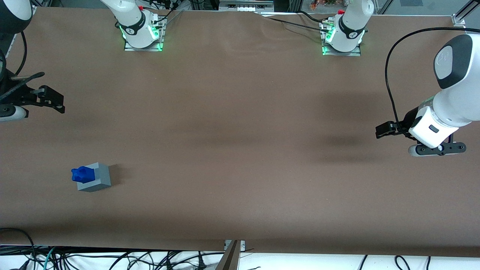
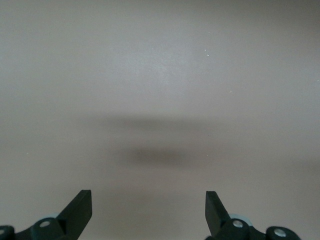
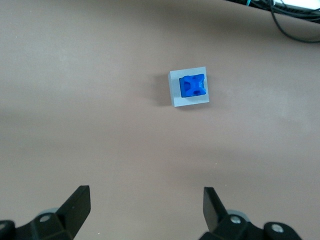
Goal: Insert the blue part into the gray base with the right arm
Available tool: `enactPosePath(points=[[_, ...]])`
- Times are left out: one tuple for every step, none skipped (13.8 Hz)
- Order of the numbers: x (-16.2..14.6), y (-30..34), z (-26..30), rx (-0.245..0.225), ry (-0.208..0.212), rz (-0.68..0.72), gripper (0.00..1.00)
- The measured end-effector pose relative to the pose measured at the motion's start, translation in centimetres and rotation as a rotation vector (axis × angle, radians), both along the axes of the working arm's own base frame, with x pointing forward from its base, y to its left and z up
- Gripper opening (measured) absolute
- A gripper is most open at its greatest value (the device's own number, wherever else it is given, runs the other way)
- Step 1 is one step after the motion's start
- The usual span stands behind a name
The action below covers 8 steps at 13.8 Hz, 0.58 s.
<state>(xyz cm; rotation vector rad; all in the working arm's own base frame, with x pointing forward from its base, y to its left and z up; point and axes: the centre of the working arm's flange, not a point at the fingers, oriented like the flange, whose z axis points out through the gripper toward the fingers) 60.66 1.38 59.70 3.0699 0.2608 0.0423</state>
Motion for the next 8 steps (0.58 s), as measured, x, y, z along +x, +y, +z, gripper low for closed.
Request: enactPosePath(points=[[0.06, 0.10, -0.24, 0.000, 0.005, -0.001, 1.00], [0.11, 0.11, -0.34, 0.000, 0.006, -0.001, 1.00], [0.12, 0.09, -0.36, 0.000, 0.006, -0.001, 1.00], [0.11, 0.08, -0.35, 0.000, 0.006, -0.002, 1.00], [0.12, 0.07, -0.36, 0.000, 0.006, -0.002, 1.00], [0.12, 0.08, -0.36, 0.001, 0.006, -0.006, 1.00], [0.12, 0.07, -0.37, 0.001, 0.006, -0.009, 1.00], [0.14, 0.07, -0.40, 0.001, 0.007, -0.012, 1.00]])
